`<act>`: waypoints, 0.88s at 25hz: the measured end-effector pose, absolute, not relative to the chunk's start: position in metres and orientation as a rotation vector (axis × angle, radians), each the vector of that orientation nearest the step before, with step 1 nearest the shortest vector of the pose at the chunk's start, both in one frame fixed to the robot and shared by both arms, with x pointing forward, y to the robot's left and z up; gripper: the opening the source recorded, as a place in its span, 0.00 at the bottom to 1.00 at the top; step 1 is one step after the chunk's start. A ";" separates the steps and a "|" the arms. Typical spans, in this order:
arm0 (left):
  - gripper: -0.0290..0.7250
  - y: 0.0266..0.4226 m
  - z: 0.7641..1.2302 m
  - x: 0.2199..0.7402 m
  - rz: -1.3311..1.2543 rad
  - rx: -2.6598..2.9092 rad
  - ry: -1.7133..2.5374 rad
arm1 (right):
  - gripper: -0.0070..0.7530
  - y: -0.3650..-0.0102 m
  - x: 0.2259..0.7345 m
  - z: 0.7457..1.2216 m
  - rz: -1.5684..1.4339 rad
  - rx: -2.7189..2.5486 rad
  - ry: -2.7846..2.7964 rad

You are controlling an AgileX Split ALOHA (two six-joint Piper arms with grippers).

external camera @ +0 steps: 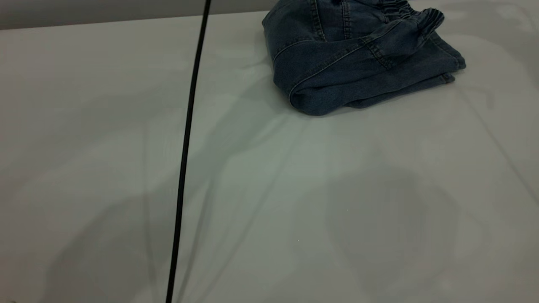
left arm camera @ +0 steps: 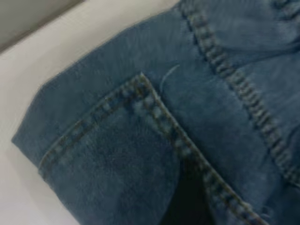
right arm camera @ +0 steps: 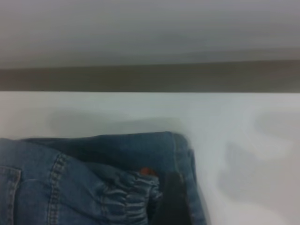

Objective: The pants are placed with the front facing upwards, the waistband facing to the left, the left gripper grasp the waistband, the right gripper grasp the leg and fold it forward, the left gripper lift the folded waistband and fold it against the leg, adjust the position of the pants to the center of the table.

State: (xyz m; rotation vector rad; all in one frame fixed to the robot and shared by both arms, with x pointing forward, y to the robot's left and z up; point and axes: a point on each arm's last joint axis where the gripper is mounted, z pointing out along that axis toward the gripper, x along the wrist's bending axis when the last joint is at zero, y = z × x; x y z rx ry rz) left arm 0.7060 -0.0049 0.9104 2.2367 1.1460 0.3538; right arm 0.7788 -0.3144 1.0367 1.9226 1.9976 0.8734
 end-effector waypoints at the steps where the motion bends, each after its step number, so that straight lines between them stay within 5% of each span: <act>1: 0.72 -0.006 0.904 0.707 0.353 2.235 1.147 | 0.73 -0.314 0.779 1.037 0.873 1.923 1.998; 22: 0.72 -0.027 0.838 0.710 0.310 2.159 1.130 | 0.73 -0.311 0.779 1.038 0.929 1.931 2.007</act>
